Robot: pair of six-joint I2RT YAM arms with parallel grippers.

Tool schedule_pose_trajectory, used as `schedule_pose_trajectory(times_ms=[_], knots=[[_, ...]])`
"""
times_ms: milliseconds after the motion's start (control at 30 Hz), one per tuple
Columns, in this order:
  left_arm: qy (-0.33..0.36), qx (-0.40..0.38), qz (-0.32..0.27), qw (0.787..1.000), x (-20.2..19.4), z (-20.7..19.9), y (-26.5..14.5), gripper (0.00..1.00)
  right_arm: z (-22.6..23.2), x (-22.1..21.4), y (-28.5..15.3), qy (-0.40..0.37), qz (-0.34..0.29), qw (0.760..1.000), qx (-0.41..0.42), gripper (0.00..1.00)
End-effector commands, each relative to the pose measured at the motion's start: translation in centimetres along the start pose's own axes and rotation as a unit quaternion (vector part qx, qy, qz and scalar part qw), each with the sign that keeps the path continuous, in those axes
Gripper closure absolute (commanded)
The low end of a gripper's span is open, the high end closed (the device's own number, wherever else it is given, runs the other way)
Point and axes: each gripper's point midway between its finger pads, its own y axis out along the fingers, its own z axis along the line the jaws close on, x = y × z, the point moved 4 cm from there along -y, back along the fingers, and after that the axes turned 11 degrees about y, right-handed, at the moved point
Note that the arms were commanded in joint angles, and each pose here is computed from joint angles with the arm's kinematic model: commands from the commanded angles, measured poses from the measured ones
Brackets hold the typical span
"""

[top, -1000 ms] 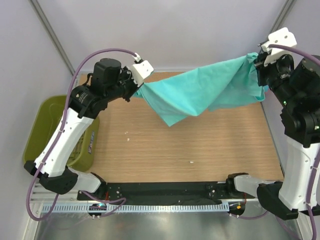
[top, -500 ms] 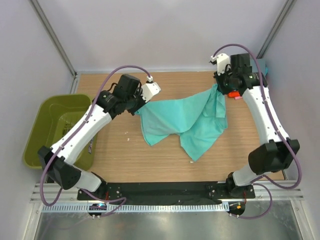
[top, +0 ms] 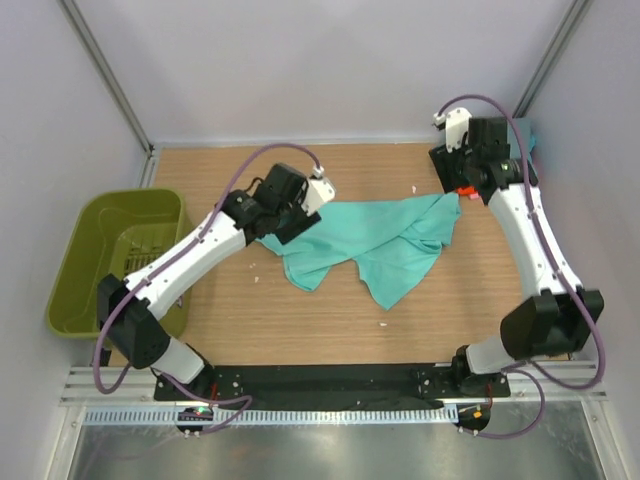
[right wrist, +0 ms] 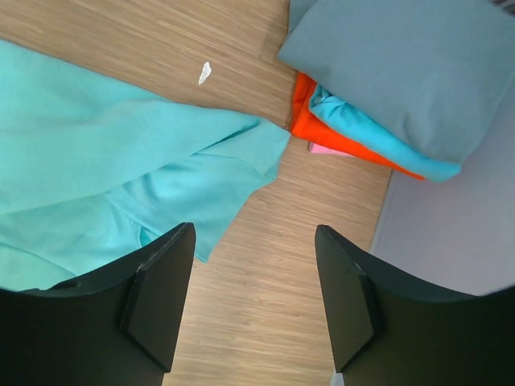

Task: Fold and stack the t-shirts
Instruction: Flatten the tshirt out

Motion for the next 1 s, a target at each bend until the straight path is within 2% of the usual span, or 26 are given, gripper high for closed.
schedule_pose_trajectory(times_ms=[0, 67, 167, 233, 300, 333, 567, 967], knots=[[0.064, -0.084, -0.012, 0.994, 0.3, -5.7, -1.2, 0.34, -0.2, -0.3, -3.1, -0.060, -0.058, 0.997, -0.001, 0.34], [0.072, -0.136, 0.007, 0.988, -1.3, -9.3, -0.4, 0.37, 0.5, -2.8, -3.2, -0.072, -0.045, 0.996, 0.012, 0.34], [0.083, -0.161, 0.016, 0.983, -1.8, -13.6, 0.7, 0.40, 2.1, -4.5, -2.3, -0.043, -0.024, 0.997, 0.056, 0.35], [0.070, -0.178, 0.035, 0.981, -1.6, -15.4, 2.0, 0.47, 2.4, -4.8, -1.9, -0.023, -0.017, 0.998, 0.061, 0.35], [0.068, -0.183, 0.041, 0.980, -0.6, -16.3, 2.8, 0.50, 2.5, -4.8, -1.7, -0.023, -0.019, 0.998, 0.062, 0.35], [0.068, -0.190, 0.062, 0.977, -0.9, -17.1, 4.1, 0.51, 2.6, -5.1, -1.6, -0.028, -0.016, 0.997, 0.067, 0.35], [0.046, -0.193, 0.076, 0.977, 1.3, -18.2, 7.4, 0.55, 2.9, -5.6, -1.3, -0.032, -0.009, 0.997, 0.076, 0.37], [0.050, -0.206, 0.118, 0.970, -1.1, -20.2, 9.3, 0.58, 2.7, -5.9, -1.6, -0.034, -0.014, 0.997, 0.067, 0.37]])
